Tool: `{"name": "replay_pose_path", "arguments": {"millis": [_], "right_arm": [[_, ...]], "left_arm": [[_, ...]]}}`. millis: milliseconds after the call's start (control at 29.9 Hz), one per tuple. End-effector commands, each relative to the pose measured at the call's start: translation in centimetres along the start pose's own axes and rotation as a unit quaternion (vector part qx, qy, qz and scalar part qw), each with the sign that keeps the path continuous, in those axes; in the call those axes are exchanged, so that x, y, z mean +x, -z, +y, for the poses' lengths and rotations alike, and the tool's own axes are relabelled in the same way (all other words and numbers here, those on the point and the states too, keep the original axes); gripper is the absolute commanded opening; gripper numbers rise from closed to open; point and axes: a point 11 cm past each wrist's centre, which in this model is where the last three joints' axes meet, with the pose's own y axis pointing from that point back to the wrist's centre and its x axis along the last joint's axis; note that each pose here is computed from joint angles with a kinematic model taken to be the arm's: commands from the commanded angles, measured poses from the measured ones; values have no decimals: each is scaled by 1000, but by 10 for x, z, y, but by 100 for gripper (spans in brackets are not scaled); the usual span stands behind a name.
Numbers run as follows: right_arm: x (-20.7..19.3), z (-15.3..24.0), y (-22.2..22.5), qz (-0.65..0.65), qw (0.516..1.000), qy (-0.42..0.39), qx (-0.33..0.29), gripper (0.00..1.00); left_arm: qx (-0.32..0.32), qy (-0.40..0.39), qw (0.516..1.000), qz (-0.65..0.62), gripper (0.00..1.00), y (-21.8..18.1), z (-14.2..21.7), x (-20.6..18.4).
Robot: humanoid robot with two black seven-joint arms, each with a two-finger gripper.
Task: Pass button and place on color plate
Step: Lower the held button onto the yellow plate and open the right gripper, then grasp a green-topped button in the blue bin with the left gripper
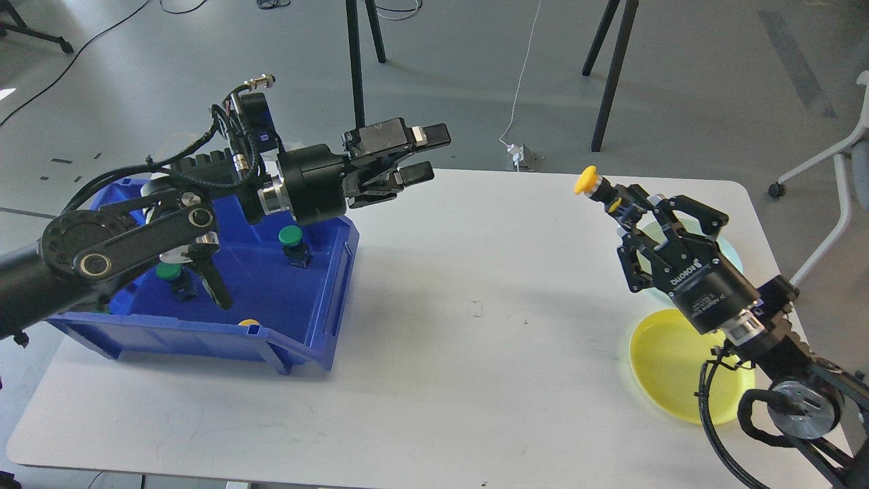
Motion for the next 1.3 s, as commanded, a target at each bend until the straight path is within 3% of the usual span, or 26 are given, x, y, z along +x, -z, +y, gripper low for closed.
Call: {"name": "replay_pose_path", "arguments": {"millis": [0,134,334,534,601,768,835,902,1069,1269], "right_arm": [[27,74,8,25,994,-107,-14,1],[55,125,-4,68,969,-233,-52,1],[64,153,-41,126,922,-345,-121,7],[55,151,-69,141,913,-347,-165,28],[52,152,-75,138,909,-355,-168,38],[42,141,-85,109,916,-357,-150,72],[41,139,-83,106,917,-356,-145,86],[36,135,-82,100,921,-350,-139,94],[9,105,-64,73,944,-306,-99,96],[-35,25,31,23,986,-143,76,96]], "left_arm": [[-1,-1,1000,2,99,0,0,0],[0,0,1000,2,99,0,0,0],[0,-1,1000,1,99,0,0,0],[8,-11,1000,-7,99,1,9,5],[26,-26,999,-20,99,3,29,17],[96,-53,991,-77,99,3,93,48],[157,-40,977,-137,99,7,126,57],[218,-8,956,-195,99,14,149,60],[346,43,896,-275,99,47,197,72],[467,78,826,-306,99,95,244,87]]}}
